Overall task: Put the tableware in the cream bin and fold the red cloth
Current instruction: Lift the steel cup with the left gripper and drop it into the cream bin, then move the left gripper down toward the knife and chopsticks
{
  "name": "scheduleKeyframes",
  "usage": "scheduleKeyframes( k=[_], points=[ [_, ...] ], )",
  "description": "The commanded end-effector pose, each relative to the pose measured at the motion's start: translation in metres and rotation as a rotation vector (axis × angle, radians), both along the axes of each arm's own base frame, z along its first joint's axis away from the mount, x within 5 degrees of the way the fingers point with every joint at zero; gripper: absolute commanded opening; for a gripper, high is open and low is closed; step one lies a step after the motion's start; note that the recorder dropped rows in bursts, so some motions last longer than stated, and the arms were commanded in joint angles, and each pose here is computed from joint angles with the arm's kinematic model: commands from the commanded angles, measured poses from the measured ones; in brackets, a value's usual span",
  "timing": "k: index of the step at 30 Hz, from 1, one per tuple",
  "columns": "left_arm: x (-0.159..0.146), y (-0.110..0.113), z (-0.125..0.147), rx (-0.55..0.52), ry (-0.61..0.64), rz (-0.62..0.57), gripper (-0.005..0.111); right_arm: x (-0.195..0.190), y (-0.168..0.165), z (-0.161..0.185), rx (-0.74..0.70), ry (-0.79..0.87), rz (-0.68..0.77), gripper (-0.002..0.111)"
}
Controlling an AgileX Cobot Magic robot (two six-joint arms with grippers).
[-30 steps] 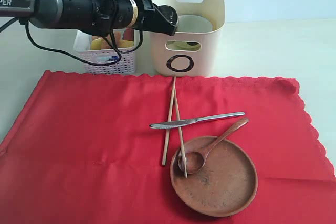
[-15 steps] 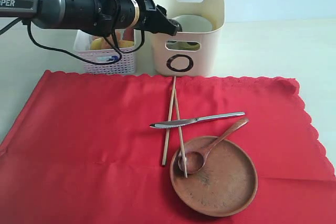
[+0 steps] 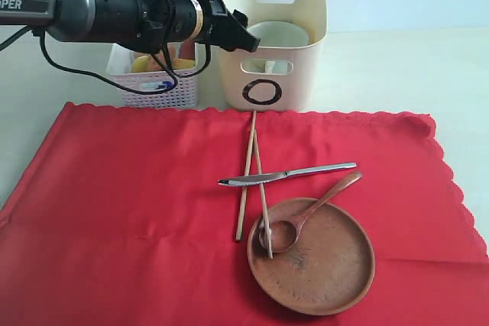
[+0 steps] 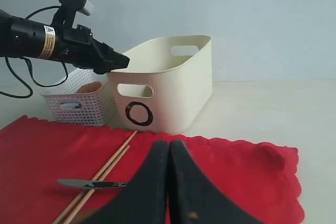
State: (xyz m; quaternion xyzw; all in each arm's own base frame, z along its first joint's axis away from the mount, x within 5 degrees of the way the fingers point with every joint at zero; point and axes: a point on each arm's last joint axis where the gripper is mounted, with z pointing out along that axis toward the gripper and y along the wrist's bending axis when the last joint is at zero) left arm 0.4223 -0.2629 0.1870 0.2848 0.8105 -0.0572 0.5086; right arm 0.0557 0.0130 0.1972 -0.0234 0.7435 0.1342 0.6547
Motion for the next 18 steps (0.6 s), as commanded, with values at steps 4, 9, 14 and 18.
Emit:
scheduleKeyframes(
  k=[4,9,14,18],
  points=[
    [-0.001,0.001,0.013,-0.02,-0.022,0.014,0.022,0.0,0.0,-0.001,0.001,-0.004,0.002,0.0],
    [-0.011,-0.002,0.038,-0.081,-0.021,-0.063,0.0,0.0,0.0,-0.001,0.001,-0.004,0.002,0.0],
    [-0.048,0.001,0.06,-0.143,0.047,-0.238,0.0,0.0,0.0,-0.001,0.001,-0.004,0.002,0.0],
    [-0.075,-0.003,0.056,-0.188,0.155,-0.41,0.0,0.0,0.0,-0.001,0.001,-0.004,0.002,0.0]
  ],
)
